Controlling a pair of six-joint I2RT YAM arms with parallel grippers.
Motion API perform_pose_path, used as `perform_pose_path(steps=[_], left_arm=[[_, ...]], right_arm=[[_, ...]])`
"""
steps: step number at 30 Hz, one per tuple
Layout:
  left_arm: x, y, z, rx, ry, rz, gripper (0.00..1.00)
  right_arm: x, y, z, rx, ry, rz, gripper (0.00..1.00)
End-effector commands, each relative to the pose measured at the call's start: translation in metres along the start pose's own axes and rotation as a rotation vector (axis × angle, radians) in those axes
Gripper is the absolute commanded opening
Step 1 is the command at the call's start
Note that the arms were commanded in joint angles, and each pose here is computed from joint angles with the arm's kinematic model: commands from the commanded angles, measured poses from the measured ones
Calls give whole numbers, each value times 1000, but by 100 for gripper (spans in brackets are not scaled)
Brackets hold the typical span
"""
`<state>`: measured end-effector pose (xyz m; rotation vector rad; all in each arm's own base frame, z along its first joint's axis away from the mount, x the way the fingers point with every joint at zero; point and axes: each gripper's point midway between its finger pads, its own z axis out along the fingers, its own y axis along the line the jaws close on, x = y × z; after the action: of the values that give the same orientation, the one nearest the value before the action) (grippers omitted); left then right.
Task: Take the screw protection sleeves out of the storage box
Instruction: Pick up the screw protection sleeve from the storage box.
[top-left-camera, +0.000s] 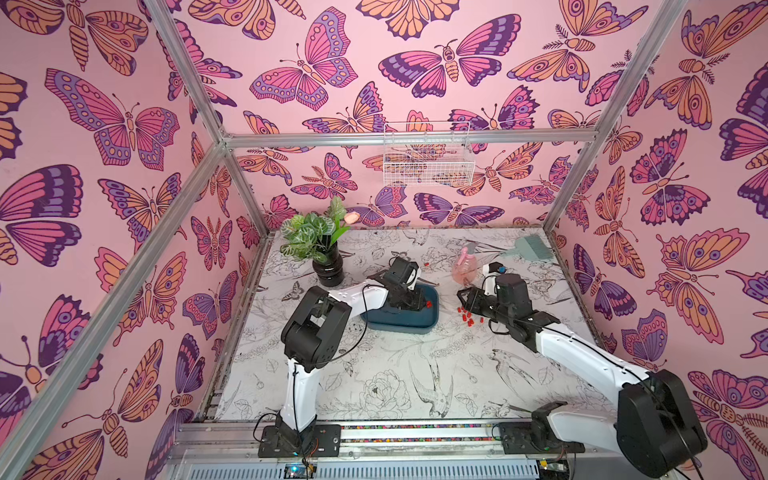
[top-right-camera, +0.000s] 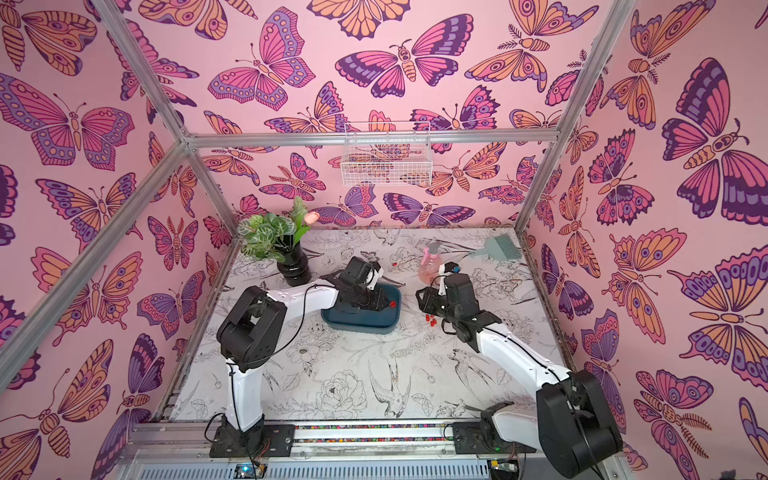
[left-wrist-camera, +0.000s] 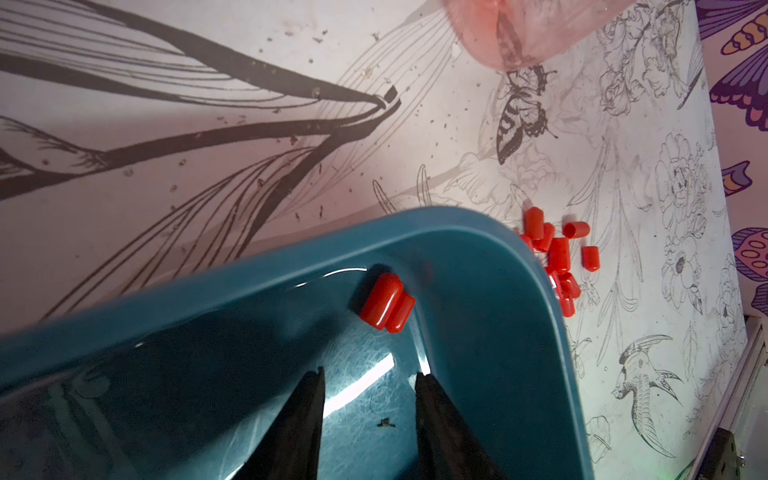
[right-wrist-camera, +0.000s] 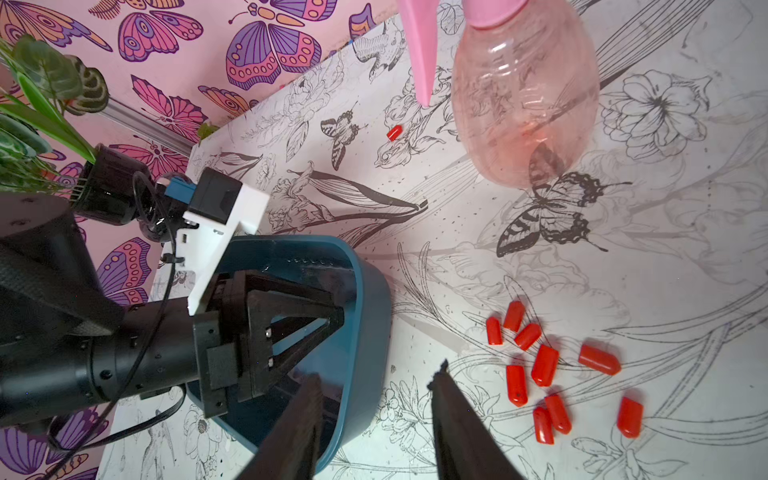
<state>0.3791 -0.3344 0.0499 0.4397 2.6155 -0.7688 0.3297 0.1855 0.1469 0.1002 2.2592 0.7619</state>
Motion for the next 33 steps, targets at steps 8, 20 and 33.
perform_pose_path(steps=[8,20,33], left_arm=[[3,3,14,-35,32,17,41],[3,6,25,-58,54,19,36],[4,-1,31,-40,69,29,29]], right_arm=[[-7,-7,-5,25,-42,21,46],[-7,-9,-5,29,-44,23,46],[-6,-9,-3,32,-37,26,46]])
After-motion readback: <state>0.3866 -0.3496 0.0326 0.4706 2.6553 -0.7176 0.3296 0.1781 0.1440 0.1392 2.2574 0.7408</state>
